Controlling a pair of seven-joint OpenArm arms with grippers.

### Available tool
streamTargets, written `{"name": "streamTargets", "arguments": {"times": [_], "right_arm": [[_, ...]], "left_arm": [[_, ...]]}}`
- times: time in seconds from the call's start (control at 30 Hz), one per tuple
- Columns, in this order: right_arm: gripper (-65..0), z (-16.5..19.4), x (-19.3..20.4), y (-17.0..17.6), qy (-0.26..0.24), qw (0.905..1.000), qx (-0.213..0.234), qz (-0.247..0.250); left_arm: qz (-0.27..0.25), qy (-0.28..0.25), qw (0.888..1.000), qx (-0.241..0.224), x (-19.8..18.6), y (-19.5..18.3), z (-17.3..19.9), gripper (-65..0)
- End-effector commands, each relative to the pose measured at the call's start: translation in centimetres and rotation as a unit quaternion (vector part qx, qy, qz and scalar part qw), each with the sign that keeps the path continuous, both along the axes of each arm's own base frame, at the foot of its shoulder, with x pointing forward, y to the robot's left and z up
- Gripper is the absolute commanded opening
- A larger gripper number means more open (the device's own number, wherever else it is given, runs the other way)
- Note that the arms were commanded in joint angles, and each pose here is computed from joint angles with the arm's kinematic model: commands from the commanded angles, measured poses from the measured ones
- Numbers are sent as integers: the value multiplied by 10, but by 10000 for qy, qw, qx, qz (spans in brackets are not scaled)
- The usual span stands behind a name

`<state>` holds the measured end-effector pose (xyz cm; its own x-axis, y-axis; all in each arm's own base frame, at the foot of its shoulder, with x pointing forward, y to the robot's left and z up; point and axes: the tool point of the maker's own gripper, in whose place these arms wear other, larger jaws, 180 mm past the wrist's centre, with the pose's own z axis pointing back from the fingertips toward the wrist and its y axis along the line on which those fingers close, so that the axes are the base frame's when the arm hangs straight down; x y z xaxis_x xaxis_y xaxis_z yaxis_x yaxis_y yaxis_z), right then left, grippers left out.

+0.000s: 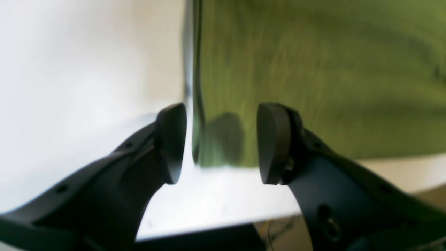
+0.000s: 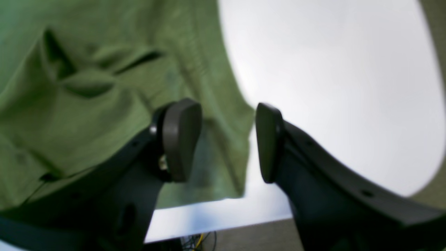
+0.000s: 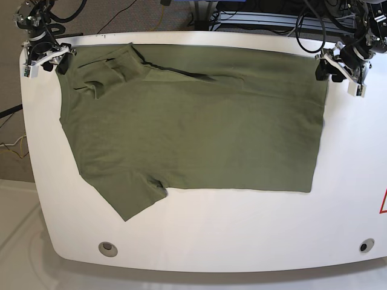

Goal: Fold the T-shirt properly
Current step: 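Open both grippers to release the shoulder edge, then move both grippers over to the shirt's hem corners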

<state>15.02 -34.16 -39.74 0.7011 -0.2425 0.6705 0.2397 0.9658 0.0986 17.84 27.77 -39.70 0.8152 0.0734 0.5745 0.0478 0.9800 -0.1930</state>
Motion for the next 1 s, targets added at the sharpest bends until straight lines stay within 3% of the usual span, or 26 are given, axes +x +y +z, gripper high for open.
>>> {"name": "streamTargets", "arguments": {"times": [0.0, 0.27, 0.4, 0.6, 0.67, 0.97], "right_arm": [[-368, 19, 8, -14, -205, 9994, -268, 87], [-365, 40, 26, -25, -407, 9972, -578, 228], [-364, 66, 58, -29, -713, 9921, -955, 397], [-362, 93, 100, -26, -1130, 9848, -1208, 534], [-363, 102, 134, -10, -1318, 9803, -1274, 742], [-363, 107, 204, 10, -1506, 9761, -1221, 982]], "left_arm": [[-36, -120, 9998, 124, 4, 8, 10, -332], [-7, -407, 9990, 210, 19, 13, 25, -326], [-157, -1018, 9939, 398, 54, 9, 62, -317], [-196, -1773, 9825, 532, 96, 8, 102, -311], [-247, -2254, 9730, 426, 129, 0, 123, -311], [-375, -2770, 9589, 483, 180, -7, 150, -305]]}}
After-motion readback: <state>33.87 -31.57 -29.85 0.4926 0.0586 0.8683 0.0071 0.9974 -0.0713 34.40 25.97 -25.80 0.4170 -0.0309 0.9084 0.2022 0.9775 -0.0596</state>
